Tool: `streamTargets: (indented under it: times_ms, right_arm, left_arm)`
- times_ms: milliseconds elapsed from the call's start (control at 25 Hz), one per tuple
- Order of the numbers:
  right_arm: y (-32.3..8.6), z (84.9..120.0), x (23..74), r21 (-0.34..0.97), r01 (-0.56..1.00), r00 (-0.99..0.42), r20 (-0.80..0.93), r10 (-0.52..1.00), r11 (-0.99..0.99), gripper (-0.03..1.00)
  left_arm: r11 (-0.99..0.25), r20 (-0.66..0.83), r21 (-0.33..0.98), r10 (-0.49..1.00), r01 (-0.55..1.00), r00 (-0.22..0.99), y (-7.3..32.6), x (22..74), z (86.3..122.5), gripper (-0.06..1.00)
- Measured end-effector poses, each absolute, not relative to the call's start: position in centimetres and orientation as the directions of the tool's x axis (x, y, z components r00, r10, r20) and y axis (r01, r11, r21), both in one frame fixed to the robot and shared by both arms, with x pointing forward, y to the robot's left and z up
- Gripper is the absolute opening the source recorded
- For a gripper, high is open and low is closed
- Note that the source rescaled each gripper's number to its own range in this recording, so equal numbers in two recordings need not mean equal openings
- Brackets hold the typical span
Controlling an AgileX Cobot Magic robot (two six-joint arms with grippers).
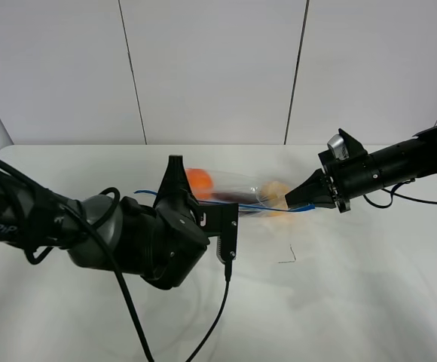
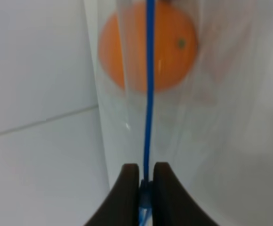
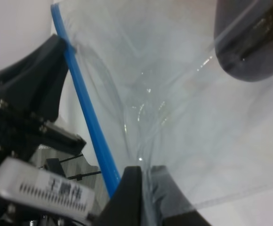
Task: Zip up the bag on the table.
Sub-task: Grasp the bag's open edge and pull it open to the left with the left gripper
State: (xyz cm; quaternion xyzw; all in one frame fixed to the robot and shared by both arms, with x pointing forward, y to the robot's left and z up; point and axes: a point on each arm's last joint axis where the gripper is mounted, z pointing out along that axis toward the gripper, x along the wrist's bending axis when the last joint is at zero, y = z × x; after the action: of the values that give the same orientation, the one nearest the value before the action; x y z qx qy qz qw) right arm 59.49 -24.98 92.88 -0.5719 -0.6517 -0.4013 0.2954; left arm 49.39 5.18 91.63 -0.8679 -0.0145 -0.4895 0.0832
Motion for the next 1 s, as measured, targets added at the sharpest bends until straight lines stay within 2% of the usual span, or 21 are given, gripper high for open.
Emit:
streamTargets:
  times_ms: [1000]
  right_arm:
    - [-25.0, 92.9, 59.5, 0.185, 0.982, -0.171, 0.845, 0.507, 0.022, 0.00]
  left_arm:
    - [-0.967, 0.848, -0.147, -0.014, 0.208, 0.530, 8.3, 51.6, 91.3, 0.00]
